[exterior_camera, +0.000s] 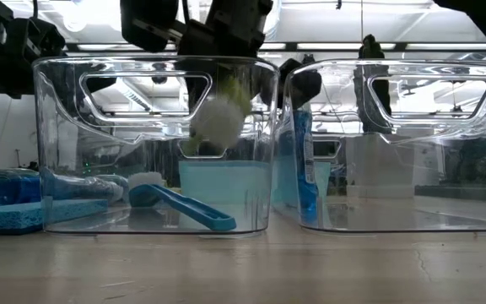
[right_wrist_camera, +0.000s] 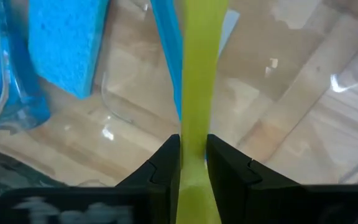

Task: Pick & Place Kitchen Sink Supplies
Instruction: Put the yellow toilet brush into the left transparent bin, then put the blue sponge into the green bin

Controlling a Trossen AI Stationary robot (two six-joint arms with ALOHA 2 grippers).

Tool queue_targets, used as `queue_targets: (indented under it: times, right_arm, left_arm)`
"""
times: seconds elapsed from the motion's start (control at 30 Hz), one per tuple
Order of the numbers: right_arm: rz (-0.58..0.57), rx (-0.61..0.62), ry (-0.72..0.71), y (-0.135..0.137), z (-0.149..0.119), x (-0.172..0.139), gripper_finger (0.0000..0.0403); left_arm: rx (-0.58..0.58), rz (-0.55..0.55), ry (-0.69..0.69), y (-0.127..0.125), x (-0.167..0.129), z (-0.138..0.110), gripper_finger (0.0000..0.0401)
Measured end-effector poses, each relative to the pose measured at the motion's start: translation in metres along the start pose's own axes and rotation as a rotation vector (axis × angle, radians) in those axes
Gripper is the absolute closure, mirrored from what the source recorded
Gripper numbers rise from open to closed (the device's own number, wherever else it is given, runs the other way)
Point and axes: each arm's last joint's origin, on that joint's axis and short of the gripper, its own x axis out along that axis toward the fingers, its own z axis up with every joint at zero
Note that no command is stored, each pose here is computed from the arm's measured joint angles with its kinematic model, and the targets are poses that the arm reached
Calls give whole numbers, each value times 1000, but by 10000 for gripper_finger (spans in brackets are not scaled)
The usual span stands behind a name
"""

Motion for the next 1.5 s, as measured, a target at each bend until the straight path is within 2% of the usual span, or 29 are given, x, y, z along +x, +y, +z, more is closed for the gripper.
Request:
queue_targets:
  times: [0.33,0.53,0.67,1.13,1.5]
  right_arm:
    - [-6,-12,25,-2,-1,3,307]
    - [70,-147,5,10,-1,-16,292]
    - [115,-192,-46,15,7,-33,290]
    - [288,-252,-130,29,28,-86,324]
    - [315,-340,-244,18,45,-125,349]
  left_arm:
    - [0,0,0,0,0,0,401]
    - [0,0,0,0,0,0,401]
    - [0,0,0,0,0,0,401]
    - [0,0,0,0,0,0,401]
    - [0,0,-1,0,0,0,401]
